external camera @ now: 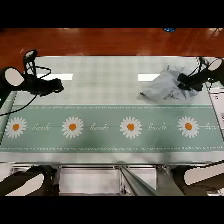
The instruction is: Fold the shirts.
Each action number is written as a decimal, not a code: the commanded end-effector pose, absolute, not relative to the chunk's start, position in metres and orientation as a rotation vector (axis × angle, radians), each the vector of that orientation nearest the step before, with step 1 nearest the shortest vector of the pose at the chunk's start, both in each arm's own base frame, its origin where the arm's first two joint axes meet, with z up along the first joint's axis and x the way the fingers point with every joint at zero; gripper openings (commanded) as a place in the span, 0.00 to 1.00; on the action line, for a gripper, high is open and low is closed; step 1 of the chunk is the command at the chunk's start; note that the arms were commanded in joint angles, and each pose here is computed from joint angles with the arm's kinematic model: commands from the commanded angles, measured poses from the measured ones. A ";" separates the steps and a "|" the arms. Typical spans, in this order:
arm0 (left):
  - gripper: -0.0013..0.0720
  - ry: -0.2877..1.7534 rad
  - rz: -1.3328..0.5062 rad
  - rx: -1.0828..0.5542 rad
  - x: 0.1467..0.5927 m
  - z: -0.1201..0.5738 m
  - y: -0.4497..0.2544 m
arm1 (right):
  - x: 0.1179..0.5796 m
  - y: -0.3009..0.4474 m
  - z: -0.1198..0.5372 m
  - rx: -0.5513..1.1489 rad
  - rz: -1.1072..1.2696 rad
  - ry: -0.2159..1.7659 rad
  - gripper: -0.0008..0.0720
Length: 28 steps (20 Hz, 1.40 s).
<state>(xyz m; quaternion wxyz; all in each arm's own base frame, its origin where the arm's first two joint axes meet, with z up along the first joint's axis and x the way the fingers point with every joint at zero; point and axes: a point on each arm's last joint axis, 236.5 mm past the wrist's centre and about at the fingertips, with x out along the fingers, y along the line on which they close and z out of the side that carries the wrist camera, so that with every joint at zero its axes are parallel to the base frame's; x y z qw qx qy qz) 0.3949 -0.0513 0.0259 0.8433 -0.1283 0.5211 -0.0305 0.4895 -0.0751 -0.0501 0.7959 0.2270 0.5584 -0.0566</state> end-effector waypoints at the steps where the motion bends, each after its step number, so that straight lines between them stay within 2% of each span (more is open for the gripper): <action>1: 0.71 1.138 -0.050 -0.267 0.379 0.047 -0.030 | 0.511 -0.068 0.041 0.428 -0.027 1.009 0.04; 6: 0.71 1.117 -0.031 -0.287 0.335 0.054 -0.020 | 0.510 -0.044 0.235 0.359 0.099 0.606 0.04; 9: 0.71 1.068 -0.061 -0.324 0.317 0.064 -0.031 | 0.480 -0.014 0.348 0.316 0.210 0.373 0.04; 13: 0.71 0.985 -0.091 -0.351 0.312 0.087 -0.040 | 0.425 0.023 0.437 0.263 0.331 0.193 0.04; 17: 0.71 0.974 -0.119 -0.379 0.312 0.092 -0.049 | 0.378 0.080 0.423 0.230 0.550 0.325 0.04; 20: 0.71 0.966 -0.131 -0.397 0.313 0.094 -0.053 | 0.372 0.137 0.388 0.185 0.674 0.434 0.04; 25: 0.71 0.966 -0.131 -0.397 0.313 0.094 -0.053 | 0.338 0.271 0.288 0.164 0.937 0.665 0.04; 28: 0.71 0.971 -0.131 -0.399 0.312 0.092 -0.053 | 0.314 0.312 0.202 0.179 0.980 0.838 0.04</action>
